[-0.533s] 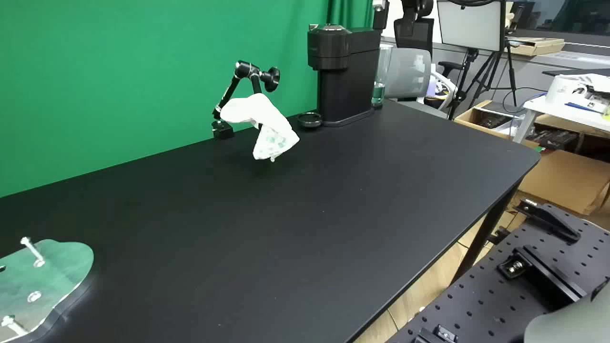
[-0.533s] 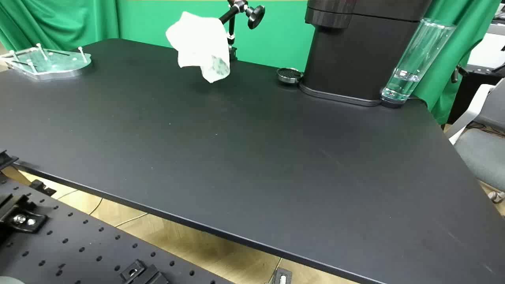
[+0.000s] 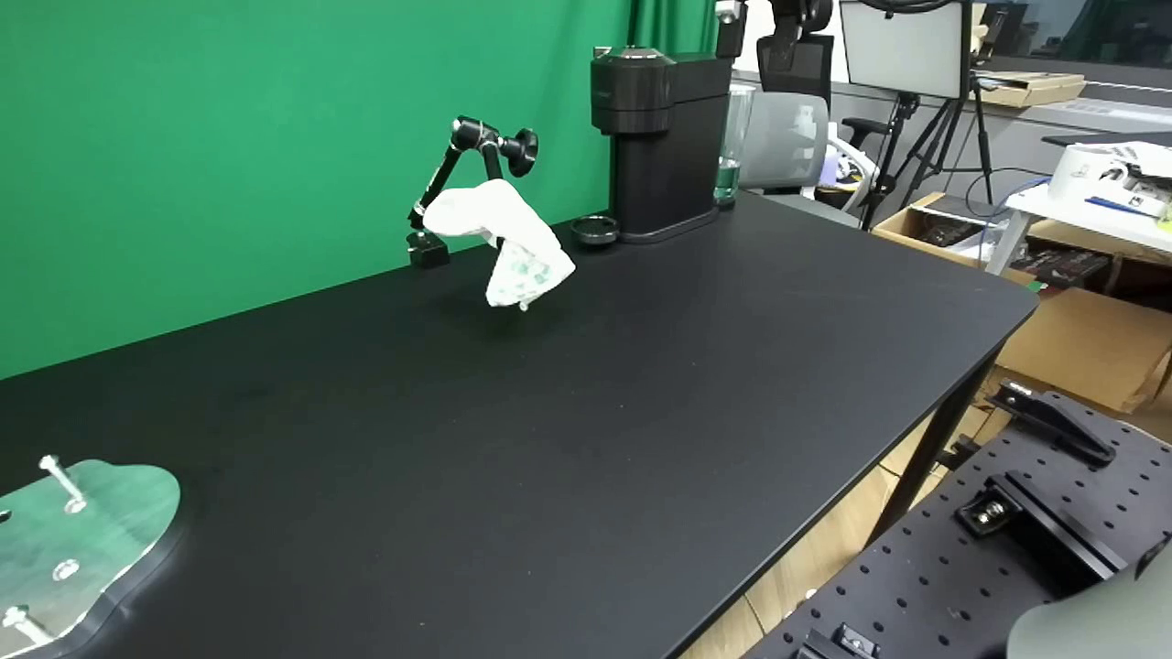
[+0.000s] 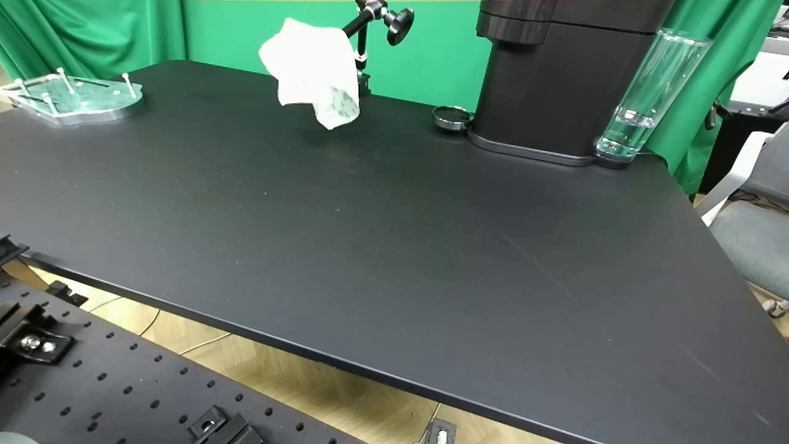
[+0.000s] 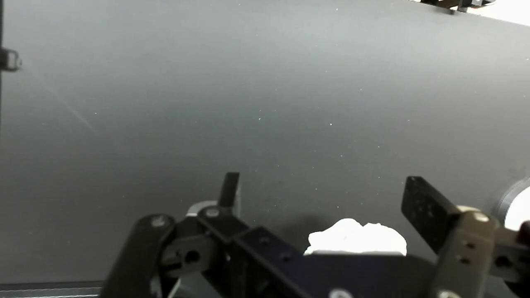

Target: Take the cloth and put it on the table

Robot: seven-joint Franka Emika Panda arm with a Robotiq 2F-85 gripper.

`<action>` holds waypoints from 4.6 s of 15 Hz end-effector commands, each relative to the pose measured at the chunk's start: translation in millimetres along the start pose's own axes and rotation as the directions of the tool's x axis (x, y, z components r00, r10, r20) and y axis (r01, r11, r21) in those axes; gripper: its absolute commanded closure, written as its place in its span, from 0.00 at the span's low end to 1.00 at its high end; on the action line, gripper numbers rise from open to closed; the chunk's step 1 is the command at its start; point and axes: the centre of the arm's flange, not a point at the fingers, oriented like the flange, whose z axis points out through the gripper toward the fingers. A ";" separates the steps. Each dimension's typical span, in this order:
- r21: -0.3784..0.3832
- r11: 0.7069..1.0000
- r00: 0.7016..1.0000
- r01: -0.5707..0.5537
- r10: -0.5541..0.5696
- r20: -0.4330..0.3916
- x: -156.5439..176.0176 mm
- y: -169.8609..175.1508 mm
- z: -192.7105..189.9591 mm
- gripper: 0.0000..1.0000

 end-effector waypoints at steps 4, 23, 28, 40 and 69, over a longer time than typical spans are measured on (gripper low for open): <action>-0.031 0.999 1.000 -0.014 0.014 -0.001 4.6 0.5 3.8 0.00; -0.416 0.909 0.975 0.022 -0.113 -0.194 127.0 -121.4 139.4 0.00; -0.349 0.935 0.980 0.059 -0.121 -0.157 139.0 -126.9 157.1 0.00; -0.355 0.890 0.947 0.287 -0.319 -0.036 154.8 -130.0 200.2 0.63; -0.488 0.799 0.887 0.350 -0.451 -0.103 136.1 -192.5 109.7 0.02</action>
